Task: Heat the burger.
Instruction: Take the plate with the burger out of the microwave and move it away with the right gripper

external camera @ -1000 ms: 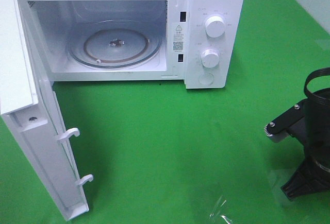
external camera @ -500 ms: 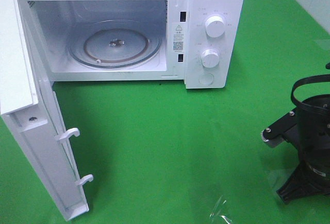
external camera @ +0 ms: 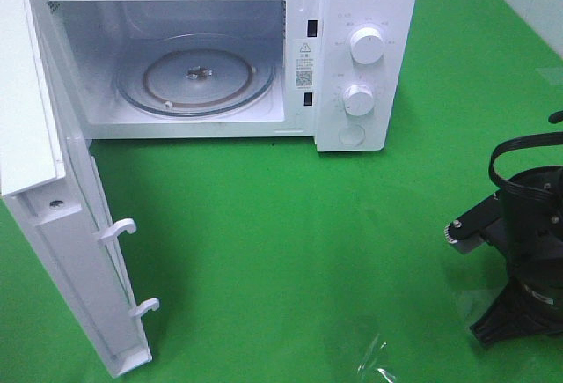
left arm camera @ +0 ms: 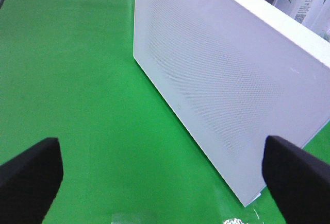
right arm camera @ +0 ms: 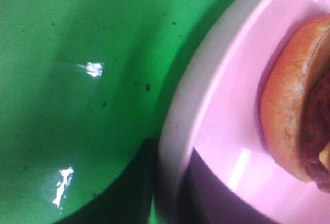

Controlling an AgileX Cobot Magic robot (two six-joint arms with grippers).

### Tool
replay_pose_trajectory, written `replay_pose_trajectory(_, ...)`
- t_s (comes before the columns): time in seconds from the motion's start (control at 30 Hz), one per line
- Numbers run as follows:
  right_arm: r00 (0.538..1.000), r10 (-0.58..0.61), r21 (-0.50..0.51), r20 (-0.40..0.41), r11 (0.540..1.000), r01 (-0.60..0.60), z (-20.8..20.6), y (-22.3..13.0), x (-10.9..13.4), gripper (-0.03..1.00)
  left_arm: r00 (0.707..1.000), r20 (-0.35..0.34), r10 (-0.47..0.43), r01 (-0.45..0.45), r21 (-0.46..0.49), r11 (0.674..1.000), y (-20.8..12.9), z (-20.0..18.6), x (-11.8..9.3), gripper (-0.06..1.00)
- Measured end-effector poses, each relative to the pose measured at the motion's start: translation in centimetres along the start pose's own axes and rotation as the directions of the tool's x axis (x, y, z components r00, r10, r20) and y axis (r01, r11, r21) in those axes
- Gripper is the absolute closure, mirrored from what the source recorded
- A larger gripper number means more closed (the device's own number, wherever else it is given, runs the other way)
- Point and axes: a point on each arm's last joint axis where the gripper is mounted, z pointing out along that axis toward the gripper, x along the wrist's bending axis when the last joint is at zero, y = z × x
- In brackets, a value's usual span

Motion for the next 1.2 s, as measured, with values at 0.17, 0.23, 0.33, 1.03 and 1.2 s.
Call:
replay_pose_trajectory(0.17,1.000,0.030,0.006,-0.007,1.000,-0.030,-0.3,-0.1,-0.1,0.68,1.000,0.000,0.000,0.000,0.000,1.000,0.0,0.0,0.0,-0.02)
replay_pose_trajectory(0.23,0.998,0.057,-0.008,-0.019,0.998,-0.058,-0.8,-0.1,-0.3,0.59,1.000,0.000,0.000,0.000,0.000,1.000,0.0,0.0,0.0,-0.02)
replay_pose_trajectory(0.33,0.994,0.101,-0.037,-0.046,0.994,-0.103,-1.9,0.0,-0.8,0.49,1.000,0.000,0.000,0.000,0.000,1.000,0.0,0.0,0.0,-0.02)
replay_pose_trajectory(1.03,0.943,-0.036,-0.326,-0.332,0.942,-0.079,-10.4,-2.2,-3.7,0.25,1.000,0.000,0.000,0.000,0.000,1.000,0.0,0.0,0.0,-0.02)
replay_pose_trajectory(1.2,0.916,-0.060,-0.412,-0.396,0.904,-0.119,-12.5,-3.3,-4.6,0.21,1.000,0.000,0.000,0.000,0.000,1.000,0.0,0.0,0.0,-0.02)
